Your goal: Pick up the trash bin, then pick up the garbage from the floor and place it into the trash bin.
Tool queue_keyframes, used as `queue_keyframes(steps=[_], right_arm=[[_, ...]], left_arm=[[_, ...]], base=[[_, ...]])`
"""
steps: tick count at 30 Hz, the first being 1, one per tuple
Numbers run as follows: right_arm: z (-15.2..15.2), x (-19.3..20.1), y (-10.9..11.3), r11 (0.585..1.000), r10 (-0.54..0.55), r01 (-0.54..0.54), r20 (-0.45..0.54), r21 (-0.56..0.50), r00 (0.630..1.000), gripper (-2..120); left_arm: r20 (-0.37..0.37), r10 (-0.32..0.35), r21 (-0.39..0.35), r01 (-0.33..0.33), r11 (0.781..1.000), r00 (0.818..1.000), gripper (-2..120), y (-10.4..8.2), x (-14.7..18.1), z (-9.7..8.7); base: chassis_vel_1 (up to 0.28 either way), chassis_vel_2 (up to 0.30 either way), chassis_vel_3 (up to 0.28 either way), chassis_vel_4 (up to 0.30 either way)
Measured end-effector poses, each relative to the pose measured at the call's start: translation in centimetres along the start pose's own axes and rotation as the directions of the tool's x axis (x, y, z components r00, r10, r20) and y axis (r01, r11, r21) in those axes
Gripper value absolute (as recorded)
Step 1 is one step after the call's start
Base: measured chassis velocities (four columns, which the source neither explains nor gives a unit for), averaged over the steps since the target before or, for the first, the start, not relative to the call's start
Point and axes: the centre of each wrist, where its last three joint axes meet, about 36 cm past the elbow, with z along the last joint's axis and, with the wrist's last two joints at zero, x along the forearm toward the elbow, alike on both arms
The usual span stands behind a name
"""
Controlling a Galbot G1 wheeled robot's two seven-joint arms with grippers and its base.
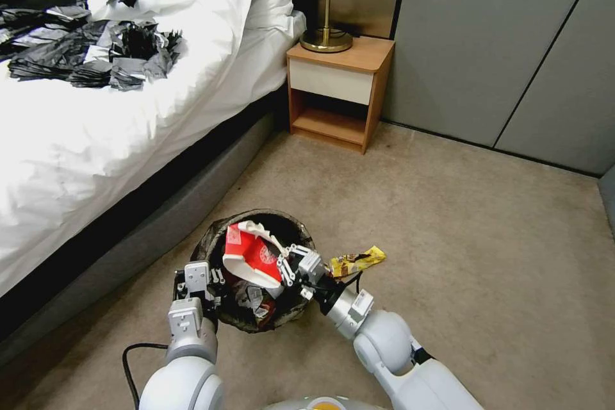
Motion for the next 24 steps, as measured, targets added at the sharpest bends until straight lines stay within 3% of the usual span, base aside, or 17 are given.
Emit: queue_keyframes(steps=[1,7,9,18,24], right_arm=[[0.0,0.0,0.0,1.0,0.0,0.0,0.0,0.0,1.0,12],[0.4,0.8,0.8,1.0,-0.006,0.006,-0.008,0.001,1.0,40],[0.4,0.8,0.9,1.0,-0.006,0.006,-0.008,0.002,1.0,41],[0.3,1.2,1.3,1.0,-0.009,0.009,-0.001,0.003,1.0,79],[-0.2,1.1,1.6,1.0,-0.01,0.01,0.016,0.006,1.0,96]], left_arm=[[0.0,0.0,0.0,0.0,1.0,1.0,1,0.0,0.0,0.0],[0.005,0.001,0.004,-0.001,1.0,1.0,1,0.0,-0.2,-0.2],[0.005,0.001,0.004,-0.001,1.0,1.0,1,0.0,-0.2,-0.2],[0.005,0.001,0.005,-0.001,1.0,1.0,1,0.0,-0.2,-0.2],[0.001,0.001,0.004,-0.001,1.0,1.0,1,0.0,-0.1,-0.1]], base=[[0.0,0.0,0.0,0.0],[0.0,0.0,0.0,0.0],[0.0,0.0,0.0,0.0],[0.0,0.0,0.0,0.0],[0.0,0.0,0.0,0.0]])
